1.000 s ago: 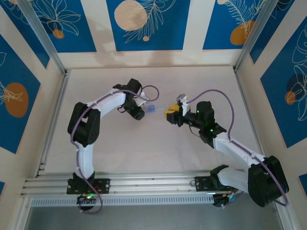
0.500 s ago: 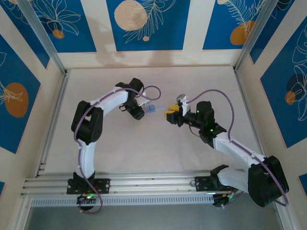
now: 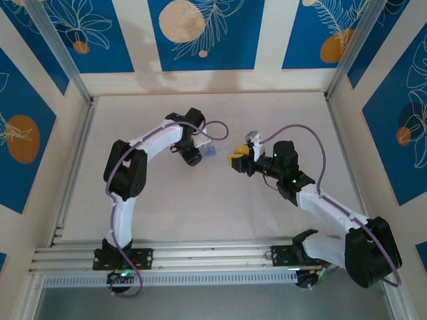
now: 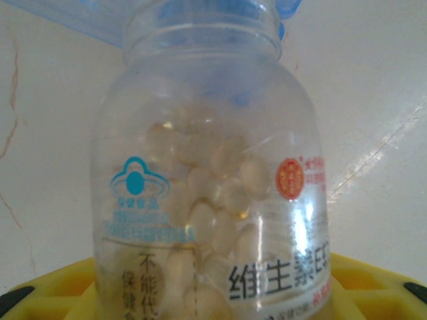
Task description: Sort the pills into containers
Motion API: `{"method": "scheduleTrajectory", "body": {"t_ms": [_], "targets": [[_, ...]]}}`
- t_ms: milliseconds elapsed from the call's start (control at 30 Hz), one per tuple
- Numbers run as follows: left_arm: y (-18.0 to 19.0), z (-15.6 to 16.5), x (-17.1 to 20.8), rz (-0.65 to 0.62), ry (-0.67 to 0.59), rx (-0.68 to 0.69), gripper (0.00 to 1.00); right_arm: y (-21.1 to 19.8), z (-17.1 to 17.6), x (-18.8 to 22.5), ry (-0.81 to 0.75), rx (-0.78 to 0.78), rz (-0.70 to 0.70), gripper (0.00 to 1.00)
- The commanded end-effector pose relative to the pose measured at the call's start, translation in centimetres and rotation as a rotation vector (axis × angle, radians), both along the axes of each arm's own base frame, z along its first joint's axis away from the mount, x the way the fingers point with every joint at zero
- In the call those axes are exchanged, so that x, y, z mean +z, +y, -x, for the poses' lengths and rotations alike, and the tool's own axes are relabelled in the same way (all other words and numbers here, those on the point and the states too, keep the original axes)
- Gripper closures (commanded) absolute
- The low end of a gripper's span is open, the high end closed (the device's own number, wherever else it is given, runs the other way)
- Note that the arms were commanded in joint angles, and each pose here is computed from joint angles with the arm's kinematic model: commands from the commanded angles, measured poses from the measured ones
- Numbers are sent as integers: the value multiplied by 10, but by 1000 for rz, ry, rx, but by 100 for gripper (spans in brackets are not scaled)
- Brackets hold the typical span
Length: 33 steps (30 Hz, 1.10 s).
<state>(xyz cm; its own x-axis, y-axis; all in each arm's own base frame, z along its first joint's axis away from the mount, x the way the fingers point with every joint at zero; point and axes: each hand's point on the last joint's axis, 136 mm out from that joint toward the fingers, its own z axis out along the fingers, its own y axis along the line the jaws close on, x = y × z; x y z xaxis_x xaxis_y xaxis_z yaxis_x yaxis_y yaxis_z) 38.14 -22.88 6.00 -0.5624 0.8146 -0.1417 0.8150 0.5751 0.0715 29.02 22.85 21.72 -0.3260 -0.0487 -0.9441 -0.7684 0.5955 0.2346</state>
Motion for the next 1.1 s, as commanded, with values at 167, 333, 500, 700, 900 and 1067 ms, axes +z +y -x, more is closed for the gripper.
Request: {"method": "scheduleTrajectory", "body": {"t_ms": [167, 333, 500, 700, 900, 1067], "targets": [[7, 0, -1, -129, -19, -81, 100, 3, 0, 18, -28, 12, -25, 100], [3, -2, 4, -163, -46, -117, 100, 3, 1, 18, -28, 14, -27, 100], [6, -2, 2, -181, -45, -122, 100, 3, 1, 17, -25, 15, -27, 100], [7, -4, 1, -183, -60, -109, 100, 4, 2, 18, -23, 20, -29, 100], [7, -2, 0, -174, -63, -102, 100, 4, 3, 17, -21, 24, -27, 100], [6, -6, 7, -117, -122, -67, 100, 5, 3, 17, -21, 26, -26, 100]]}}
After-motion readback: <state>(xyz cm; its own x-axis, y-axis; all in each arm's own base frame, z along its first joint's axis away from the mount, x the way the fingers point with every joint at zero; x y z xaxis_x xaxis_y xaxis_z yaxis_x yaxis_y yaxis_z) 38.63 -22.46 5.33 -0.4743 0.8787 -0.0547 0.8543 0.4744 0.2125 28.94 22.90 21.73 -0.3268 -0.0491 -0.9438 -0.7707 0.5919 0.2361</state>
